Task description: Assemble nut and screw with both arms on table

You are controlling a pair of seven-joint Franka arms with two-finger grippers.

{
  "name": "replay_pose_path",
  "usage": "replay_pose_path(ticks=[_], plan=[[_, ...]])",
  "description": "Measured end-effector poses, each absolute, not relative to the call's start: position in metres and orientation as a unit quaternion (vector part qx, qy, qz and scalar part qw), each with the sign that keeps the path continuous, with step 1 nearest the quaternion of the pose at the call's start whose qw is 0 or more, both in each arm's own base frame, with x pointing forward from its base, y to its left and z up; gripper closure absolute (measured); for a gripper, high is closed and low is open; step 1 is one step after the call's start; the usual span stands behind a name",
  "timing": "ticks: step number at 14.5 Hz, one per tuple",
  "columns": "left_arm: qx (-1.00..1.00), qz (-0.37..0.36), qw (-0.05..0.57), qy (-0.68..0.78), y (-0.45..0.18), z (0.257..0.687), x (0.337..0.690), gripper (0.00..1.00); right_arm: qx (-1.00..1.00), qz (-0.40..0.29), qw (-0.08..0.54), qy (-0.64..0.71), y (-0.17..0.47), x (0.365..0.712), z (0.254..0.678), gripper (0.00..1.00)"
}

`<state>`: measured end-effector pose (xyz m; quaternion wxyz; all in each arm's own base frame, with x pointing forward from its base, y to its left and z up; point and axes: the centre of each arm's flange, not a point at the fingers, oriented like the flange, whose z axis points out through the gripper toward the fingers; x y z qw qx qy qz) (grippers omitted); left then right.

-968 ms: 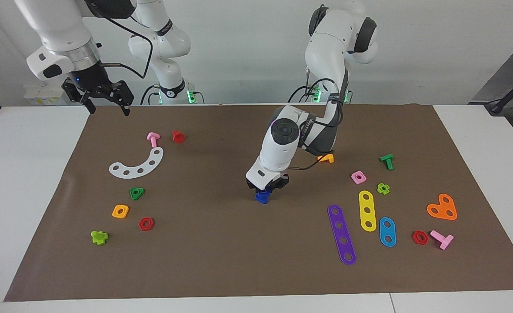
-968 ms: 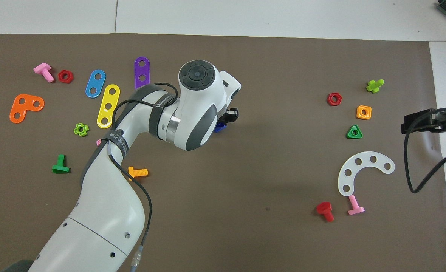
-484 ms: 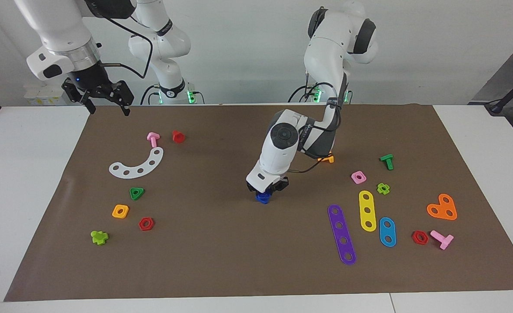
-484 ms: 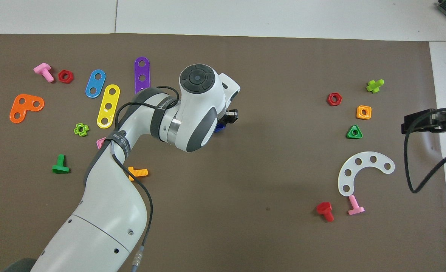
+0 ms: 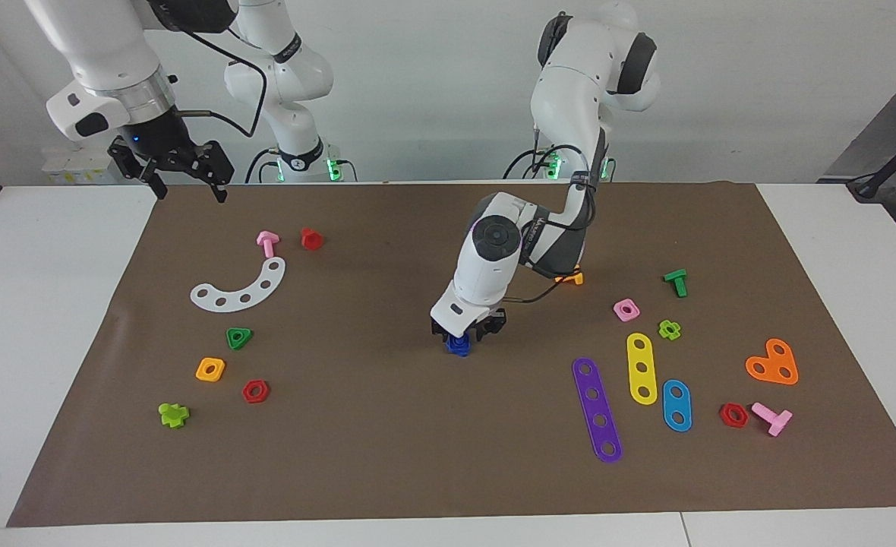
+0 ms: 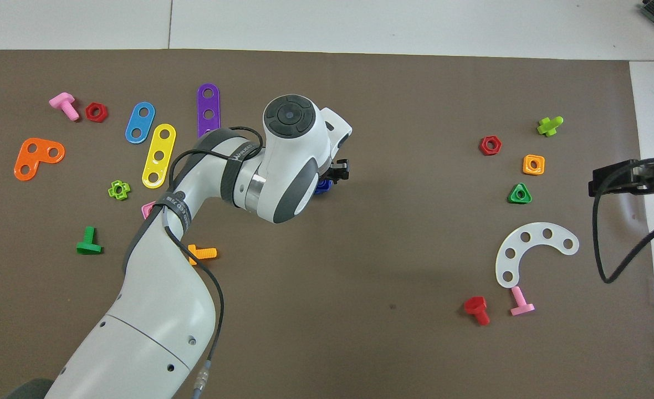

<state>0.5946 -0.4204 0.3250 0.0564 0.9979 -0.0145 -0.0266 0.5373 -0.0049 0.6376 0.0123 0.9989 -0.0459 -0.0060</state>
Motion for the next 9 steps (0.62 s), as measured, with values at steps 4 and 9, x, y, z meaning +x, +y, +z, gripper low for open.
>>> replay_pose_path(ticks=[4, 9], plan=[[0.999, -0.03, 0.044, 0.0, -0.402, 0.341, 0.61, 0.01, 0.999, -0.006, 0.012, -0.046, -0.005, 0.537, 0.638, 0.0], [0.998, -0.047, 0.027, 0.041, -0.289, 0.394, 0.669, 0.02, 0.999, -0.006, 0.012, -0.046, -0.005, 0.537, 0.638, 0.0]])
